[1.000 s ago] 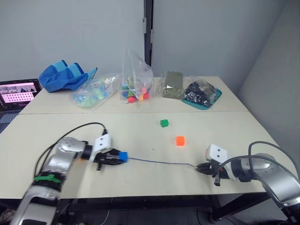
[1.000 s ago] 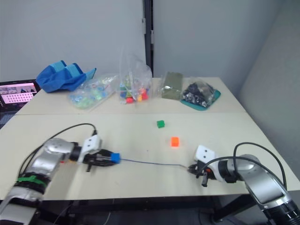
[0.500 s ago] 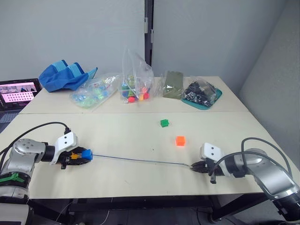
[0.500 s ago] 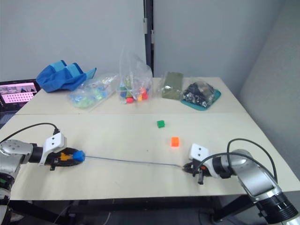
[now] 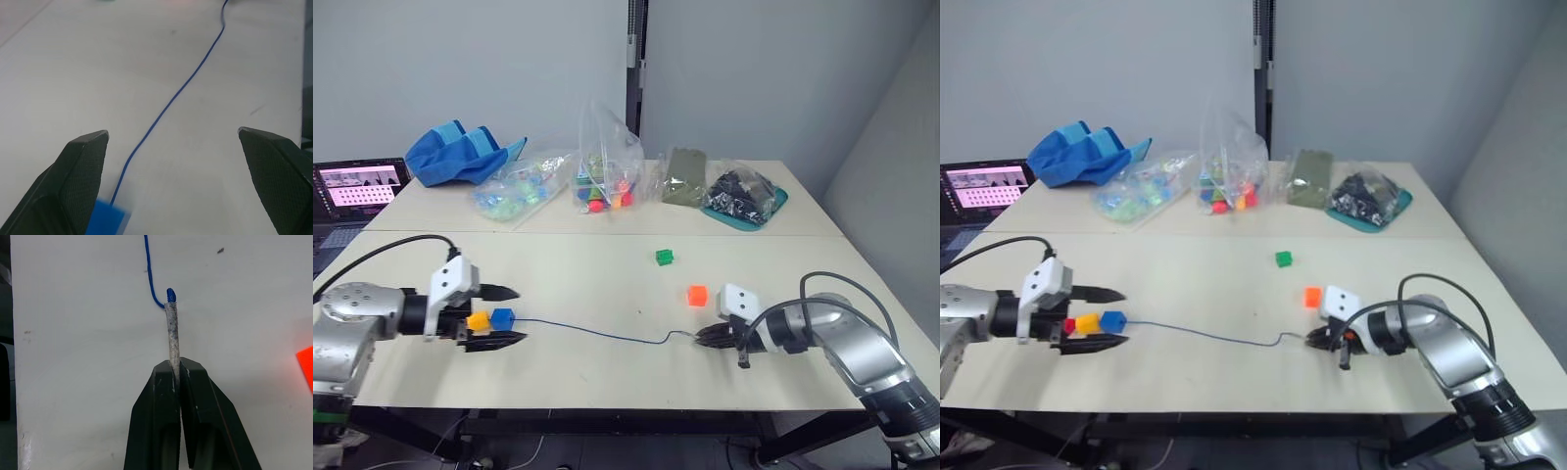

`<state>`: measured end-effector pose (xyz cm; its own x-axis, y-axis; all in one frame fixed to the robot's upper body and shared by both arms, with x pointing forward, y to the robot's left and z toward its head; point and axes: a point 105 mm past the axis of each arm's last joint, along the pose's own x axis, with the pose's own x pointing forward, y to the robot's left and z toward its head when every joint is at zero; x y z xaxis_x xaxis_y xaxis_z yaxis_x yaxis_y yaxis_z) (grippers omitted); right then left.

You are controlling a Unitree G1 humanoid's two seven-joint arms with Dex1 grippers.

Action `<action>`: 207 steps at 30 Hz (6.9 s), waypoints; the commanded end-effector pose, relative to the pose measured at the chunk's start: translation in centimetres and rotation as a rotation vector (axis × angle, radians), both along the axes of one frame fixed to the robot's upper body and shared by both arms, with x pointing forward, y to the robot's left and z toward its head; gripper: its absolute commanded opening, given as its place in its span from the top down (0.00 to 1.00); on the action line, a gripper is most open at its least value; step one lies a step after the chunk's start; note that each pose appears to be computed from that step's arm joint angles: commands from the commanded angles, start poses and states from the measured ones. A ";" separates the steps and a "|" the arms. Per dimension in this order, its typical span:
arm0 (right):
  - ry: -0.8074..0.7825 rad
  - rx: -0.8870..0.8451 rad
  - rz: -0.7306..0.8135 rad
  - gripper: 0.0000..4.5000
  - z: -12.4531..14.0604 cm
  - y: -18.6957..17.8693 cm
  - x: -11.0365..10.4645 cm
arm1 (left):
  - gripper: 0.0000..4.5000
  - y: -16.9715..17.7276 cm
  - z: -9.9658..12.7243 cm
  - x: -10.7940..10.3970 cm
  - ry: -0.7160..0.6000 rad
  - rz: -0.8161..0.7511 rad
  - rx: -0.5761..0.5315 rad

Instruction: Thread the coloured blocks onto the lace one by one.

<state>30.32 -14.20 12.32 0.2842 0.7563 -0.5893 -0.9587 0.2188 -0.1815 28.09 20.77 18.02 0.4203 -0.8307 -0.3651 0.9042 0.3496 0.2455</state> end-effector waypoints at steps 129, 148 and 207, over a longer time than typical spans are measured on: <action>-0.338 0.579 -1.016 0.12 0.1 0.0 6.1 | 1.00 -14.1 -7.6 5.8 0.024 -0.257 -0.230; -0.234 0.651 -1.114 0.74 -0.5 -0.1 -2.4 | 1.00 -16.9 -7.2 4.6 0.090 -0.398 -0.260; -0.066 -0.175 0.077 0.74 -0.4 -2.1 0.0 | 1.00 -21.8 -8.6 3.5 0.050 -0.442 -0.214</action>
